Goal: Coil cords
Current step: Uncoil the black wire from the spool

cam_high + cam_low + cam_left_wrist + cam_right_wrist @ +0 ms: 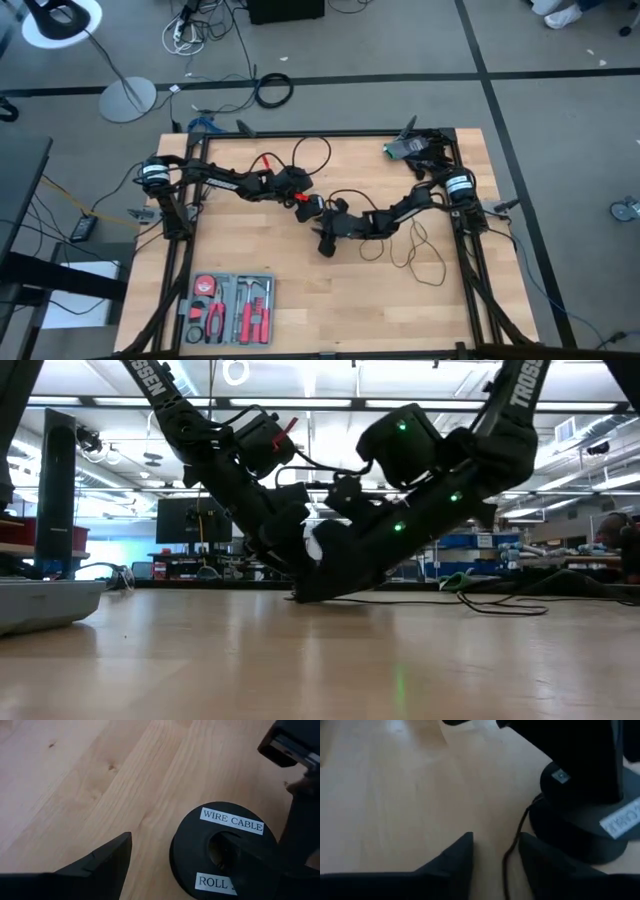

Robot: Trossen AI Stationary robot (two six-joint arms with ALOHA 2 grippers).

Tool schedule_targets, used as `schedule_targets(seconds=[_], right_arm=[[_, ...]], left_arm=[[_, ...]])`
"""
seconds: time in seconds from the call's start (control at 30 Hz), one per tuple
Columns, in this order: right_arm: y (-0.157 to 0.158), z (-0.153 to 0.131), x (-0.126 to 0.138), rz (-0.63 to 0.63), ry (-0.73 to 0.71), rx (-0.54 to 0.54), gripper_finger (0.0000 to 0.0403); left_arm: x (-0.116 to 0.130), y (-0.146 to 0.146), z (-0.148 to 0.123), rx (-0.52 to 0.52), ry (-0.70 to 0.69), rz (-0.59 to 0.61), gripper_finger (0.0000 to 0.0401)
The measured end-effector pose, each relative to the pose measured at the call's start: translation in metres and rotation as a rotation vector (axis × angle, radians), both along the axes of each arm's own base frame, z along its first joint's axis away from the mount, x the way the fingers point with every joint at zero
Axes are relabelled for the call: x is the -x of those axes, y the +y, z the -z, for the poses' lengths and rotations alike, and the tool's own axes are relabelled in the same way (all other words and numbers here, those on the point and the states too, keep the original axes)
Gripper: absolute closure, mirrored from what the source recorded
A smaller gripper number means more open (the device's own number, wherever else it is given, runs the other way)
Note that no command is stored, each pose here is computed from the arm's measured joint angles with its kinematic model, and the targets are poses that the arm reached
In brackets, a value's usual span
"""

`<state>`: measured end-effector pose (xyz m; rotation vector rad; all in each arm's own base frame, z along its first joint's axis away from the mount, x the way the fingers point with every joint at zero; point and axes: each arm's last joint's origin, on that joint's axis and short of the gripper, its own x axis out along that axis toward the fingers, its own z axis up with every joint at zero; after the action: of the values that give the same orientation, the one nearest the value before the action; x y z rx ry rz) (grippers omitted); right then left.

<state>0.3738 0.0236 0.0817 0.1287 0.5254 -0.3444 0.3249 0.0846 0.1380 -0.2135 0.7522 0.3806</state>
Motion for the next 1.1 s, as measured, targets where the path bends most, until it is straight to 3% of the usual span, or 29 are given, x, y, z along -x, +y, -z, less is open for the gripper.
schedule_targets(seconds=[0.2, 0.5, 0.83, 1.1], right_arm=[[0.002, -0.002, -0.003, -0.012, 0.089, -0.004, 0.0385], [0.048, -0.026, 0.033, -0.007, 0.317, -0.09, 0.04], [0.108, -0.053, 0.111, 0.119, 0.588, -0.154, 0.0402], [0.16, -0.07, 0.185, 0.22, 0.711, -0.259, 0.0403]], left_arm=[[0.0, 0.0, 0.0, -0.001, -0.001, 0.0, 0.0101], [0.001, 0.002, 0.0, 0.024, 0.005, 0.01, 0.0101], [0.004, 0.007, 0.001, 0.004, 0.03, -0.037, 0.0101], [0.004, 0.008, 0.001, 0.025, 0.03, -0.048, 0.0101]])
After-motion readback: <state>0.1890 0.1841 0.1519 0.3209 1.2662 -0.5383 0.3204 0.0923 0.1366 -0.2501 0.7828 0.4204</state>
